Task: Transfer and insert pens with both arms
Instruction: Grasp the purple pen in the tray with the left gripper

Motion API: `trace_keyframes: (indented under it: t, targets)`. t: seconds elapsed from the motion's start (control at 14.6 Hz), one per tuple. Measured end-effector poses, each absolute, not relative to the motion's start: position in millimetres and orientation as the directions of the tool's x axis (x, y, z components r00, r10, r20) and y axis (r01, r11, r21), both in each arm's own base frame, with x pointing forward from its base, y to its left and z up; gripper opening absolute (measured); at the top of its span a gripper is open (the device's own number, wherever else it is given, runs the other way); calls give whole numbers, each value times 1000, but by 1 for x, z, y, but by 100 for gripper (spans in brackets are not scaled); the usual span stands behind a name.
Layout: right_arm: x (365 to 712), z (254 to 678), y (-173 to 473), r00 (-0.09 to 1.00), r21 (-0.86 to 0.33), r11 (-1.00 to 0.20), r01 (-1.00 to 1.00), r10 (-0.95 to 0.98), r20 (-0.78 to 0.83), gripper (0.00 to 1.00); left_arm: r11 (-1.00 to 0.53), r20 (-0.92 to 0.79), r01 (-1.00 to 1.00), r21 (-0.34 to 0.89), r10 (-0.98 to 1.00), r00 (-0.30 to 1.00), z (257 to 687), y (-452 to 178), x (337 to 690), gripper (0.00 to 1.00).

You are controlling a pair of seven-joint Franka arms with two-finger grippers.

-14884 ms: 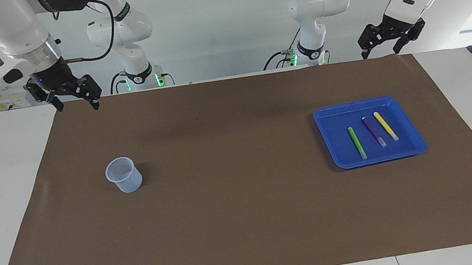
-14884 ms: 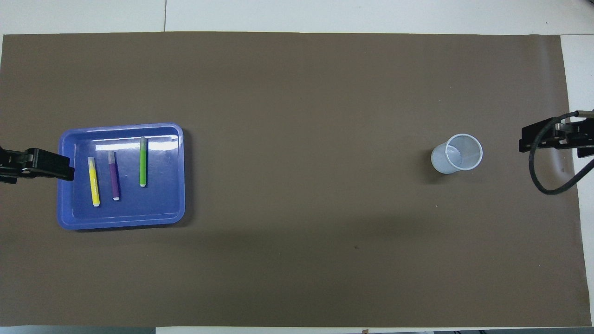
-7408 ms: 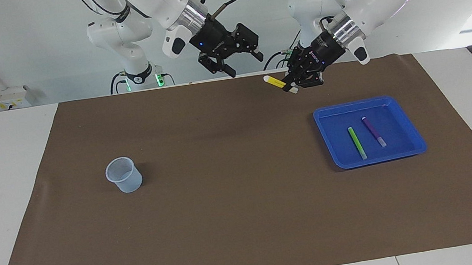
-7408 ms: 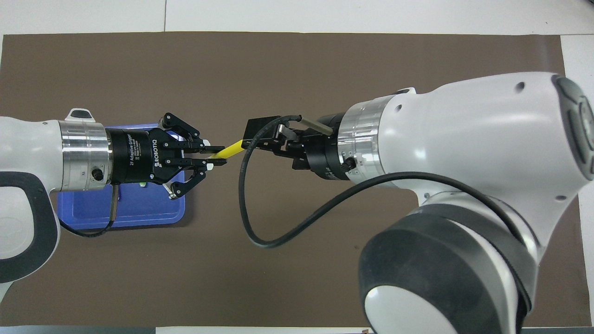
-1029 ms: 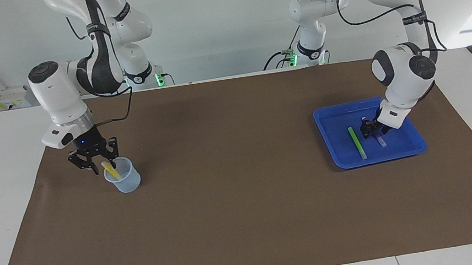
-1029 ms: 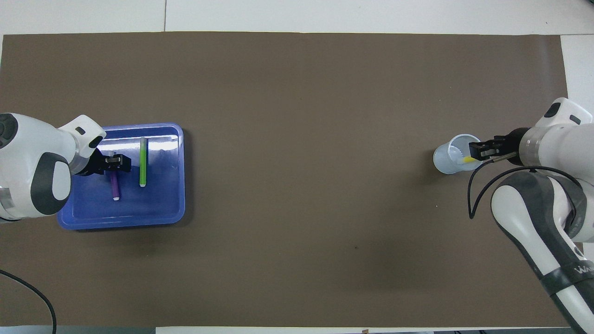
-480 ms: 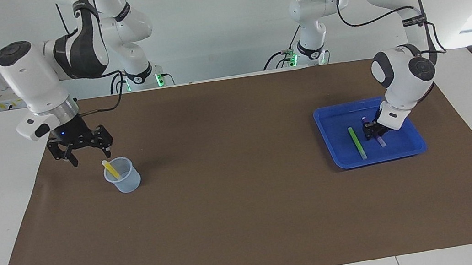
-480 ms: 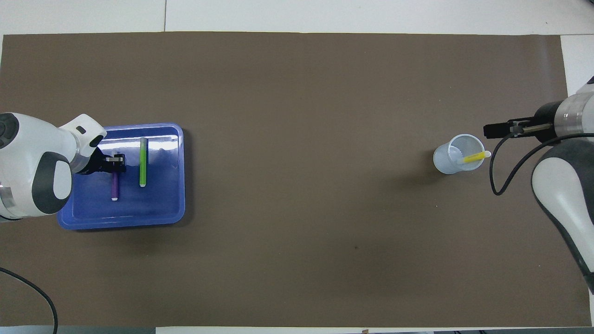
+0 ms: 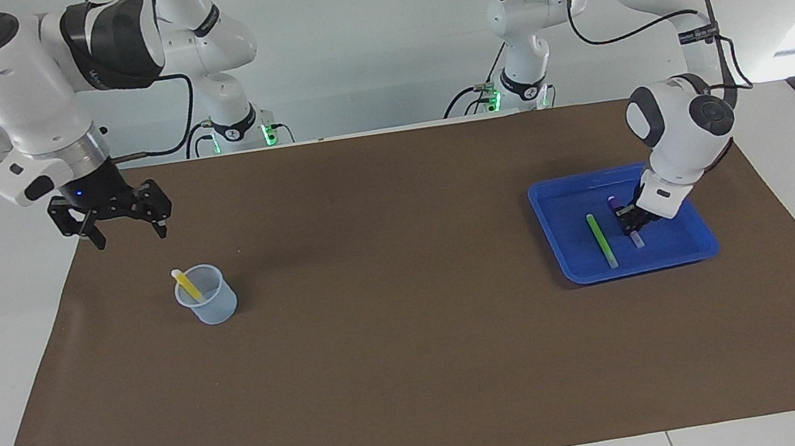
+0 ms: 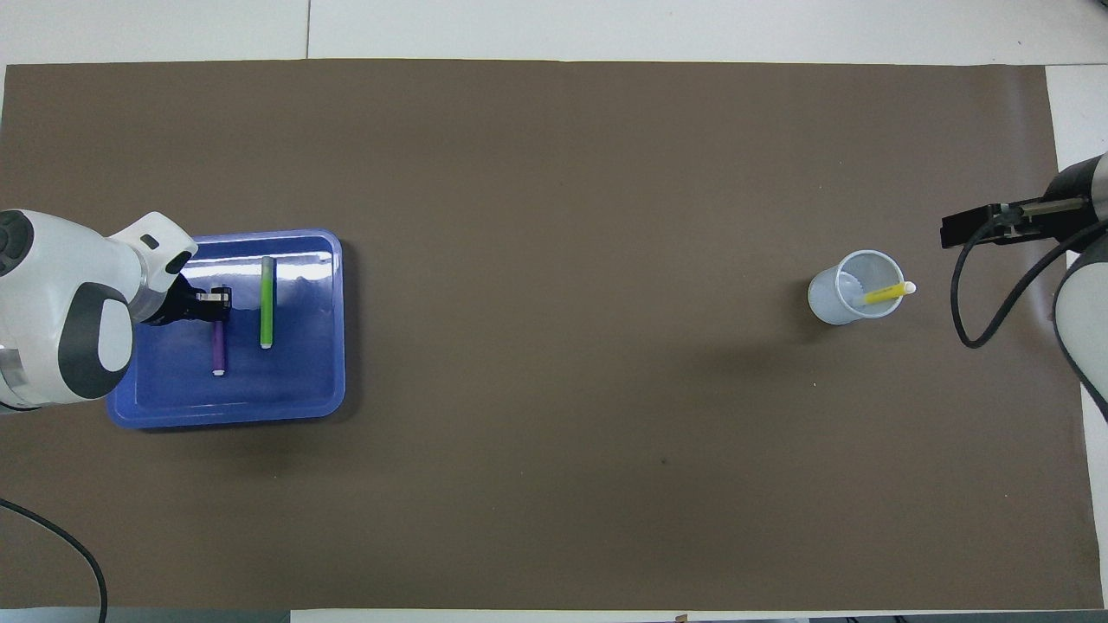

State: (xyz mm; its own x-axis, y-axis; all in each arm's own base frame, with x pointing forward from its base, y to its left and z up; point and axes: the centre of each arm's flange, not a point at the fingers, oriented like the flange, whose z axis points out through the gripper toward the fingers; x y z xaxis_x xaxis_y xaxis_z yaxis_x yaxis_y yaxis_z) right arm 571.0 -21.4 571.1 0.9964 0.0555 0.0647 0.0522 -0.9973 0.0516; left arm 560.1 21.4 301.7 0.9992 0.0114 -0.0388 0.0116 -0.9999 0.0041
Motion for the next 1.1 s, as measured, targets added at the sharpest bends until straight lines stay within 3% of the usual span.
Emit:
trace_keyframes:
  t: [0.48,0.89,1.1]
  targets:
    - [558,585,5,1000,49,-999,3,4,19,100,-1000,-71,28,2,27,997,314,31,566,17]
    - [545,595,20,999,50,-998,-32,-32,-5,100,-997,-149,78,22,74,986,364,36,583,17]
    - [545,595,20,999,50,-998,-34,-34,-4,100,-958,-179,271,93,251,951,407,27,595,17]
